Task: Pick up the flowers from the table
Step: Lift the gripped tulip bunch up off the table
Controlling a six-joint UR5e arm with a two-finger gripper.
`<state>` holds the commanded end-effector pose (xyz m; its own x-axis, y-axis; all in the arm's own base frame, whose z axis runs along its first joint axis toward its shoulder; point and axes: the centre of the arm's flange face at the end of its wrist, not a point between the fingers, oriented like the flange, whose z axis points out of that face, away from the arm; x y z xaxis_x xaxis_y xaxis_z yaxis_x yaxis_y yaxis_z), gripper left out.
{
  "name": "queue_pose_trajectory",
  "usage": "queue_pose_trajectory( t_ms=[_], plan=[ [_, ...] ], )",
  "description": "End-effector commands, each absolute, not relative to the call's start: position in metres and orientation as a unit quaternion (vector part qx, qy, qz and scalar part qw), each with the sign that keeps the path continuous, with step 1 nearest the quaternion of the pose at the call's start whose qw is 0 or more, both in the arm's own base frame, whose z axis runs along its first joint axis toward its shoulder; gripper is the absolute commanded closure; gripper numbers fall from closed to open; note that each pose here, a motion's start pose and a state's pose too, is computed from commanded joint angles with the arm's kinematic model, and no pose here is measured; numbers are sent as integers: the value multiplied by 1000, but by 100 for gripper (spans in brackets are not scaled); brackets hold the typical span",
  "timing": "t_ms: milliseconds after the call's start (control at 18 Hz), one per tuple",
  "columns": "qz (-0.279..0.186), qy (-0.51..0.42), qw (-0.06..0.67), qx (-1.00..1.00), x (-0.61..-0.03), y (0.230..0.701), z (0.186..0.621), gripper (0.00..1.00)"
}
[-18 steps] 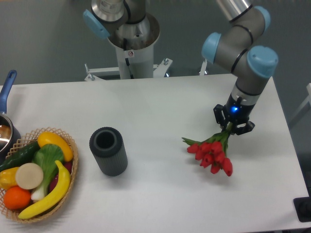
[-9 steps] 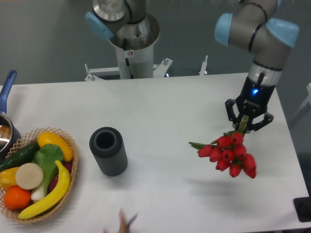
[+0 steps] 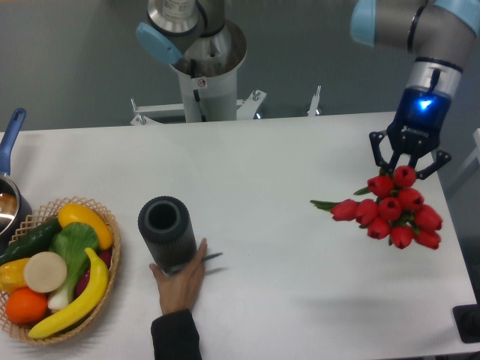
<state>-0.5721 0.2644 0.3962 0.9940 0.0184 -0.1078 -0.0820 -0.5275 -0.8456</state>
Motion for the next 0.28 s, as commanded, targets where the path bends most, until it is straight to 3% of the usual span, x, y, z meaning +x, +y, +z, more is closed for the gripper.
queue_pose_trajectory(
  t_ms=[278],
  plan=[
    [56, 13, 495, -867, -574, 257, 402, 73]
  ],
)
